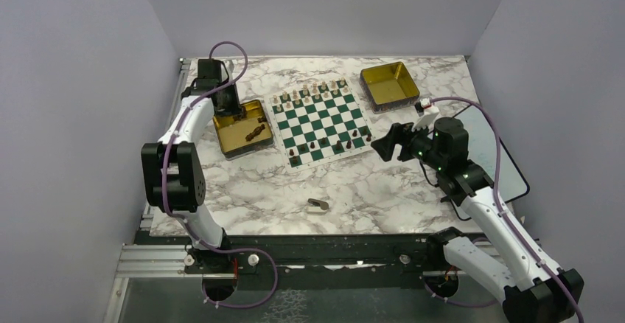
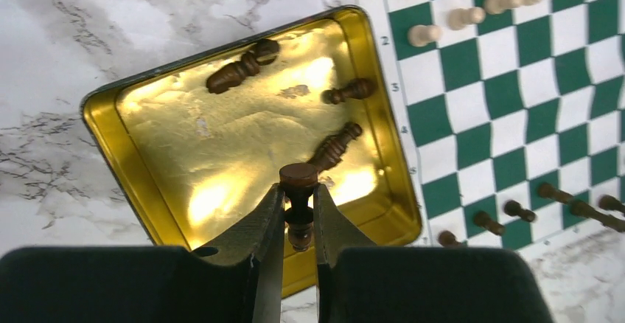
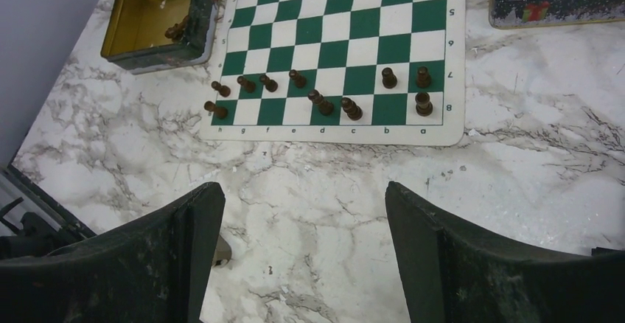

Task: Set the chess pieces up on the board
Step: Pick up the chess piece from the storage box, then place the chess piece on the chessboard.

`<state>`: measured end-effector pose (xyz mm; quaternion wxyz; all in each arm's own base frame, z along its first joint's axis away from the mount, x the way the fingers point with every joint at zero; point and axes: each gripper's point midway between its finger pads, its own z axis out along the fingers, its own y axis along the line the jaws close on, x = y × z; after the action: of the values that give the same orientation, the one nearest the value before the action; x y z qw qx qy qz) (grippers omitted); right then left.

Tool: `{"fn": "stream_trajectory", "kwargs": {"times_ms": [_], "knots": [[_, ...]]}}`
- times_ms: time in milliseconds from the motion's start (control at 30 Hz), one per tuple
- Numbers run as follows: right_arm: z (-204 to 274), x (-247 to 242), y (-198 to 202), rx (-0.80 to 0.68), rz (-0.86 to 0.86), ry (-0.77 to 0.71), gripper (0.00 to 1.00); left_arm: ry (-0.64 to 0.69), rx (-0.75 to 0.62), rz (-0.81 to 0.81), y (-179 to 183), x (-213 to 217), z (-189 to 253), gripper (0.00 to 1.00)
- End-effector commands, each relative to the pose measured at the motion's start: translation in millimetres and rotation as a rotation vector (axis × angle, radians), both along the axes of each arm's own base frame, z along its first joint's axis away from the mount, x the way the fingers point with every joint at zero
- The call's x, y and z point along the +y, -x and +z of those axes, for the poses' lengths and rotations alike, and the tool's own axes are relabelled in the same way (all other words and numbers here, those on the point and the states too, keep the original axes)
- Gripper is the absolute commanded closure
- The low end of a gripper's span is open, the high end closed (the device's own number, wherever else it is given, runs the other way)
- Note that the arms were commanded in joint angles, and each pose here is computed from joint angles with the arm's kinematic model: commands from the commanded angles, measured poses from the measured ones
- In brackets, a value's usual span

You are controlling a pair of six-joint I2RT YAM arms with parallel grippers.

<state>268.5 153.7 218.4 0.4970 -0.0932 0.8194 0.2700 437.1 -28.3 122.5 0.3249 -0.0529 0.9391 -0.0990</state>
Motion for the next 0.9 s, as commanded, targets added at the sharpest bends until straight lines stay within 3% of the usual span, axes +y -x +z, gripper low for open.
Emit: {"fn": "stream_trajectory", "kwargs": {"times_ms": [0, 433, 633, 867], "knots": [[10.9, 8.4, -4.3, -0.116, 0.060, -0.007, 0.16, 0.153, -0.049, -0.088, 15.1, -35.2, 40.0, 0.89], [26.4, 52.5, -5.0, -0.352, 0.366, -0.053, 0.23, 0.370, 0.021, -0.508, 76.2, -167.9, 64.1, 0.89], [19.8, 65.0, -3.5, -0.472, 0.537, 0.047, 0.24, 0.511, 0.104, -0.749, 124.9, -239.4, 74.4, 0.90], [7.7, 74.6, -0.3, -0.660, 0.685, 0.171, 0.24, 0.595, 0.176, -0.898, 165.8, -275.3, 78.0, 0.90]]}}
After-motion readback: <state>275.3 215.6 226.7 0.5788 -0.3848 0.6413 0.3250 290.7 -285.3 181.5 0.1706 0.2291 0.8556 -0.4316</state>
